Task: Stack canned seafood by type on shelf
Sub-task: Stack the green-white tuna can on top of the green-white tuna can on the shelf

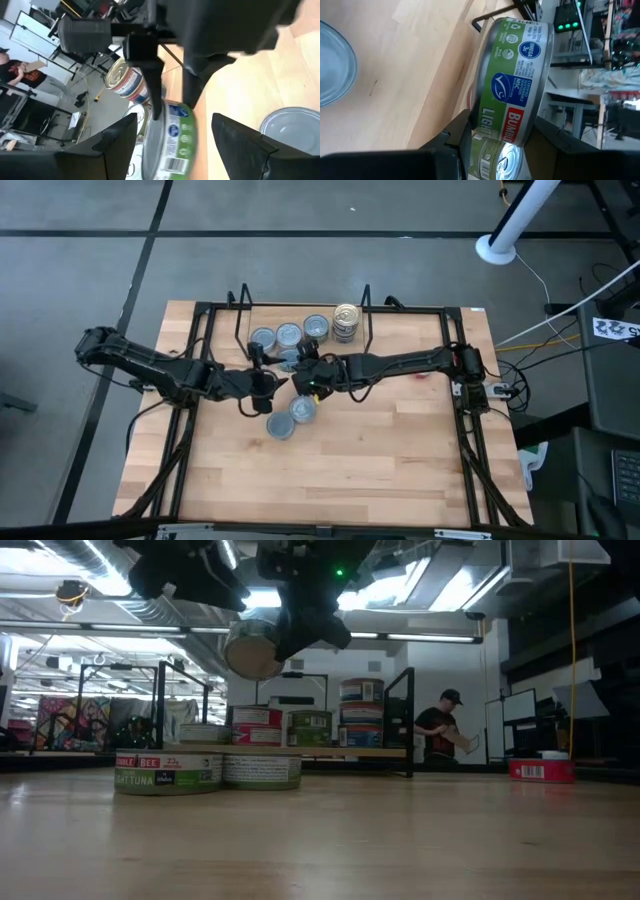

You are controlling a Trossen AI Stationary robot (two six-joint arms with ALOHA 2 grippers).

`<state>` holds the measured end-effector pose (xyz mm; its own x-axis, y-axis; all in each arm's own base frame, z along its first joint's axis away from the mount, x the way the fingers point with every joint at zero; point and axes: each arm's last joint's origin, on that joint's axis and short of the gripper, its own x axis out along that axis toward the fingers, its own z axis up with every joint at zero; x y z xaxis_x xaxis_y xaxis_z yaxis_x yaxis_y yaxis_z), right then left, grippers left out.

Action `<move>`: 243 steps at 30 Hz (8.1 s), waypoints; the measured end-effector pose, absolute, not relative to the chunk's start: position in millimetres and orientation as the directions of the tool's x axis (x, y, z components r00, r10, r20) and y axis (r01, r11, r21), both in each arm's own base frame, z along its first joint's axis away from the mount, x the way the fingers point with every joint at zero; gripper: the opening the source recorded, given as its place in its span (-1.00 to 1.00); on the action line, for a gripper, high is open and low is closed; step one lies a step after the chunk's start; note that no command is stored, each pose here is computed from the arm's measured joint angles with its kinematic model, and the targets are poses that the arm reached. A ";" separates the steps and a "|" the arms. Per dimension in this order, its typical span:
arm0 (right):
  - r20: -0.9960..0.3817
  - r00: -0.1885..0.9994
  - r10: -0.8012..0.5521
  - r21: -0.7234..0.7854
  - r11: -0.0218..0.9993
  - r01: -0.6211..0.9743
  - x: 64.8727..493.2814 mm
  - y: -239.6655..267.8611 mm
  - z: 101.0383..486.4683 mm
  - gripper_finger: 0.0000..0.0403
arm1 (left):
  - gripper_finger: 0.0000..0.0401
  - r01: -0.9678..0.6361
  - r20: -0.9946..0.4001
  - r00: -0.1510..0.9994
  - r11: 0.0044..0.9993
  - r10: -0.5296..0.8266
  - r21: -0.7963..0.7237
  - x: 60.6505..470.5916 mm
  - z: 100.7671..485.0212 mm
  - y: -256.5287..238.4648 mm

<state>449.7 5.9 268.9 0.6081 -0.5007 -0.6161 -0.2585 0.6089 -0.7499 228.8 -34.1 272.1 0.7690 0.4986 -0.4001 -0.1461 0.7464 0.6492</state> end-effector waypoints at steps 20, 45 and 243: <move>-0.583 0.675 -0.452 -0.736 0.645 -0.204 456.0 3.7 273.8 -0.34 | 0.25 -0.079 -0.487 0.687 0.720 0.540 0.689 222.9 261.6 -23.6; -0.556 0.711 -0.430 -0.737 0.651 -0.182 459.4 4.5 277.1 -0.10 | -0.32 -0.062 -0.489 0.665 0.695 0.564 0.717 223.5 261.1 -16.0; -0.616 0.783 0.087 -0.339 0.868 -0.363 367.5 48.0 246.2 0.25 | -0.01 -0.152 -0.825 0.479 0.954 0.298 0.257 263.2 144.4 -150.8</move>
